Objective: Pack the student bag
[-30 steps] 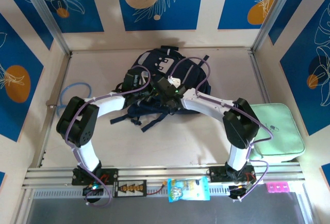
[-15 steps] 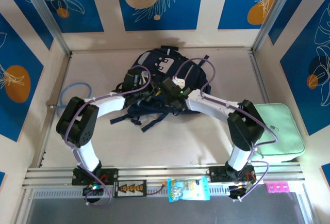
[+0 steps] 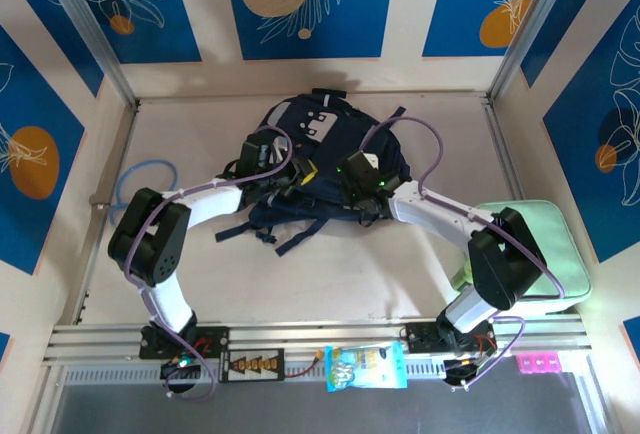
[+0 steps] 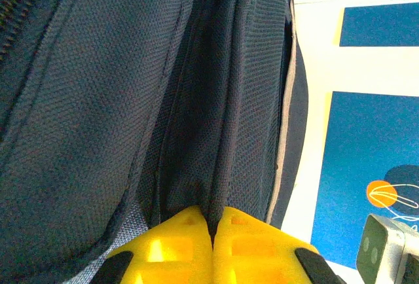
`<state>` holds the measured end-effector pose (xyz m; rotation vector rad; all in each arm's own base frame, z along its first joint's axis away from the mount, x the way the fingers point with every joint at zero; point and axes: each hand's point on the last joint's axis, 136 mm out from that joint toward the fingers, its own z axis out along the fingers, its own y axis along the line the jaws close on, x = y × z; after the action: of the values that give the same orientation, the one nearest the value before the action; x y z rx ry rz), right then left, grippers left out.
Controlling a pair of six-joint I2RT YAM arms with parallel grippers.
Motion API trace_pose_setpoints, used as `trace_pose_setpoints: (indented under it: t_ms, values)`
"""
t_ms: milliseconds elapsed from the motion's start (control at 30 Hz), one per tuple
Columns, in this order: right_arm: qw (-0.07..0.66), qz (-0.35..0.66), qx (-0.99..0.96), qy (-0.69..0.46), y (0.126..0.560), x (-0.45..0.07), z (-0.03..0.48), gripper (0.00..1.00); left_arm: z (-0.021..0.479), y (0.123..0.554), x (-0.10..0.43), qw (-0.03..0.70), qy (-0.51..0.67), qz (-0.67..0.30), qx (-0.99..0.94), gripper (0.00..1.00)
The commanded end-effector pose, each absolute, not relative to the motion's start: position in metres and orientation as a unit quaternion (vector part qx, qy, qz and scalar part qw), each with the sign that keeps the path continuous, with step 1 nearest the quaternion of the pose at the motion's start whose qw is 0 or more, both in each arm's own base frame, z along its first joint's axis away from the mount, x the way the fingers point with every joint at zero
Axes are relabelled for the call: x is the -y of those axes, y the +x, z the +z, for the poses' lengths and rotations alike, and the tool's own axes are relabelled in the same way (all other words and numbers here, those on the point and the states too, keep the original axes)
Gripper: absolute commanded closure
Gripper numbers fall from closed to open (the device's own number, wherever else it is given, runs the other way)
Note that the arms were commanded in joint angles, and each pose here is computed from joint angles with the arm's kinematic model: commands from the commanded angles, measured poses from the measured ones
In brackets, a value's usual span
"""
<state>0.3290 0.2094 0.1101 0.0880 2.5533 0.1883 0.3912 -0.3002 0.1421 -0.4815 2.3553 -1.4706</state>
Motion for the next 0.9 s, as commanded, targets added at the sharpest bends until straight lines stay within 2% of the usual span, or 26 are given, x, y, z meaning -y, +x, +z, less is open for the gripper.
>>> trace_pose_setpoints:
  t_ms: [0, 167, 367, 533, 667, 867]
  values:
    - [0.299, 0.084, -0.951, 0.002, 0.342, -0.224, 0.116, 0.79, 0.177, 0.394, 0.302, 0.191, -0.134, -0.541, -0.808, 1.00]
    - [0.293, 0.072, -0.953, 0.004, 0.345, -0.224, 0.109, 0.79, 0.180, 0.394, 0.303, 0.192, -0.130, -0.542, -0.808, 1.00]
    - [0.302, 0.051, -0.952, 0.012, 0.341, -0.207, 0.113, 0.90, 0.176, 0.397, 0.295, 0.197, -0.134, -0.533, -0.812, 1.00]
    - [0.321, 0.036, -0.946, -0.021, 0.338, -0.182, 0.118, 0.94, 0.163, 0.399, 0.280, 0.196, -0.138, -0.514, -0.824, 1.00]
    - [0.303, 0.096, -0.946, -0.068, 0.332, -0.180, 0.113, 0.94, 0.153, 0.392, 0.276, 0.186, -0.130, -0.501, -0.835, 1.00]
    - [0.302, 0.078, -0.948, -0.068, 0.341, -0.176, 0.119, 1.00, 0.147, 0.387, 0.277, 0.180, -0.119, -0.499, -0.839, 1.00]
